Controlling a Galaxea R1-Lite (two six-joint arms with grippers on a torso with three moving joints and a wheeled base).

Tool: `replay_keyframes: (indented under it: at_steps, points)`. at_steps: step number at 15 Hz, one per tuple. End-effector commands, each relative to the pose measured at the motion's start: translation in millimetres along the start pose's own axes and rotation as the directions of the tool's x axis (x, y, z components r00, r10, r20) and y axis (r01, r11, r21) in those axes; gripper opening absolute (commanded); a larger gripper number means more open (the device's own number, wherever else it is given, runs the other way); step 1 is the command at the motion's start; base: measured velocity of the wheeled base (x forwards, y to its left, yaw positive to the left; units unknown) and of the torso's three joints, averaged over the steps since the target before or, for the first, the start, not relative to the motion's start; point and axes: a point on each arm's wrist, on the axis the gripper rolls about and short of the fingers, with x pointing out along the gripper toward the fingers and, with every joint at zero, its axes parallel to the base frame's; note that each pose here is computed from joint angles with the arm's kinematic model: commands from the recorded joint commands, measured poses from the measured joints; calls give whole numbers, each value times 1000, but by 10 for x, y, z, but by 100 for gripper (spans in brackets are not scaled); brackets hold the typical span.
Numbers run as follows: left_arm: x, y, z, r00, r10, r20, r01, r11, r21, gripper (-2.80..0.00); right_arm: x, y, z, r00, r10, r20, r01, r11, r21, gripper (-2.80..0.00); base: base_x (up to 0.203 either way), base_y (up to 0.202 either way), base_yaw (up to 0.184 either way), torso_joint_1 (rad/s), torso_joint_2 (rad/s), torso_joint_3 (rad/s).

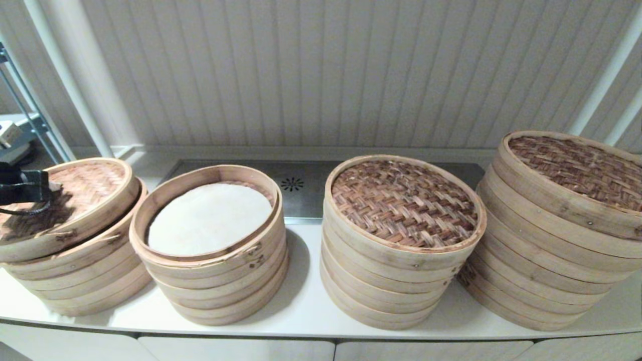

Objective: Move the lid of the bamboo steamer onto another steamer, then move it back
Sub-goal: Pick up the steamer, then put the steamer

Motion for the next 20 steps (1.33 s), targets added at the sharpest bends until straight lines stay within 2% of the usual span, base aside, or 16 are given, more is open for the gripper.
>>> replay_keyframes:
  at_steps: [1, 16, 18, 20]
  points:
    - [-50, -2, 59, 1000, 4, 29, -4, 1000, 8, -280, -2, 0, -4, 1000, 1, 2, -1, 1000, -1, -280, 0, 0, 0, 0, 0, 0]
    - [-348, -77, 289, 992, 13, 123, -16, 1000, 21, -280, -2, 0, -3, 1000, 1, 2, -1, 1000, -1, -280, 0, 0, 0, 0, 0, 0]
    - [-388, -168, 345, 990, -7, 139, 6, 1000, 6, -280, -2, 0, -3, 1000, 1, 2, -1, 1000, -1, -280, 0, 0, 0, 0, 0, 0]
    - [-419, -312, 387, 988, -44, 150, 41, 999, 21, -280, -2, 0, -3, 1000, 1, 2, -1, 1000, -1, -280, 0, 0, 0, 0, 0, 0]
